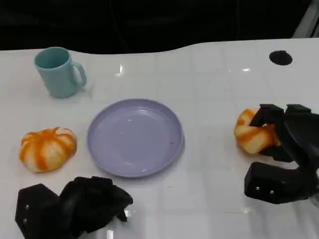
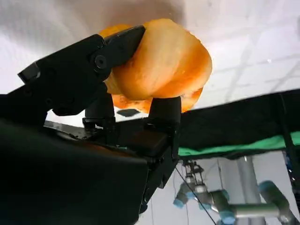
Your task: Grasp the bread from the table and place it into the plate.
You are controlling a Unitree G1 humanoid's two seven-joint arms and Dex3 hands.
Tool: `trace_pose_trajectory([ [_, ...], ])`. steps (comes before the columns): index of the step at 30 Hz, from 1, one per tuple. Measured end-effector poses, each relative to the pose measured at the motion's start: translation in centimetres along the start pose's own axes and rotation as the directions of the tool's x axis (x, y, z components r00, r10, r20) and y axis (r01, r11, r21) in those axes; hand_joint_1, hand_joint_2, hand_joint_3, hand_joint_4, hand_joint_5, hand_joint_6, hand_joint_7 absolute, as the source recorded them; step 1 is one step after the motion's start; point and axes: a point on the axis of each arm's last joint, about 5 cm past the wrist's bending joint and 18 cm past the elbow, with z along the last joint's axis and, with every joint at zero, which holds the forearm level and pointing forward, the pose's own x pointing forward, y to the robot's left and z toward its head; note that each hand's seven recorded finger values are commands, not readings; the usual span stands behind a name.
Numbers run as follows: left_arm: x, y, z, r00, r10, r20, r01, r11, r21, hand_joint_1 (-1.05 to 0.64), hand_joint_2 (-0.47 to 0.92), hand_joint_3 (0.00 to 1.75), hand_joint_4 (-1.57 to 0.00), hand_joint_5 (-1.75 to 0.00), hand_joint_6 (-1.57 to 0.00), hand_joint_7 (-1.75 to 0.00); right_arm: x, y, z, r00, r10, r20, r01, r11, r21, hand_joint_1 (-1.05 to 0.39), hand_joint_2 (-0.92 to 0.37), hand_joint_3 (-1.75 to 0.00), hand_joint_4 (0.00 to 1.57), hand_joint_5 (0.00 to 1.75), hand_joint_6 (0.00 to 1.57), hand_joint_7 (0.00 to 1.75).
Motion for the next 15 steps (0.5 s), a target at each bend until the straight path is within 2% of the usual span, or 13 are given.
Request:
trace_pose_trajectory([
  [1,0.0,0.0,0.0,1.000,0.000,0.000,0.000,1.000,0.000,-1.05,0.64,0.25,-0.89,-1.51,-1.52,-0.39,0.1,-0.12,0.2,1.000,-0.012,0.014,0.012,1.000,0.010,0.01,-0.55,-0.77,0.95,1.75,0.80,1.61],
  [2,0.0,0.0,0.0,1.000,0.000,0.000,0.000,1.000,0.000,-1.05,0.63,0.25,-0.89,-1.51,-1.52,-0.39,0.2,-0.25,0.4,0.999,-0.026,0.031,0.026,0.999,0.022,0.01,-0.40,-1.06,0.95,1.75,0.82,1.60],
  [3,0.0,0.0,0.0,1.000,0.000,0.000,0.000,1.000,0.000,-1.05,0.63,0.25,-0.89,-1.51,-1.52,-0.39,0.4,-0.38,0.7,0.998,-0.042,0.052,0.041,0.999,0.036,0.01,-0.34,-1.17,0.95,1.75,0.82,1.59],
  [5,0.0,0.0,0.0,1.000,0.000,0.000,0.000,1.000,0.000,-1.05,0.64,0.25,-0.89,-1.51,-1.52,-0.39,0.6,-0.62,1.3,0.994,-0.072,0.088,0.066,0.995,0.069,0.00,-0.29,-1.28,0.96,1.75,0.82,1.62],
  [9,0.1,0.0,0.0,1.000,-0.001,-0.001,0.001,1.000,0.002,-1.05,0.63,0.25,-0.90,-1.51,-1.53,-0.39,1.1,-0.86,2.8,0.986,-0.098,0.137,0.080,0.988,0.129,0.01,-0.26,-1.33,0.99,1.75,0.84,1.62],
  [15,0.1,0.1,0.0,1.000,0.000,0.002,0.000,1.000,0.006,-1.05,0.63,0.25,-0.90,-1.51,-1.53,-0.39,1.3,-0.46,4.6,0.974,-0.113,0.194,0.075,0.978,0.194,-0.04,-0.21,-1.45,1.01,1.75,0.86,1.59],
])
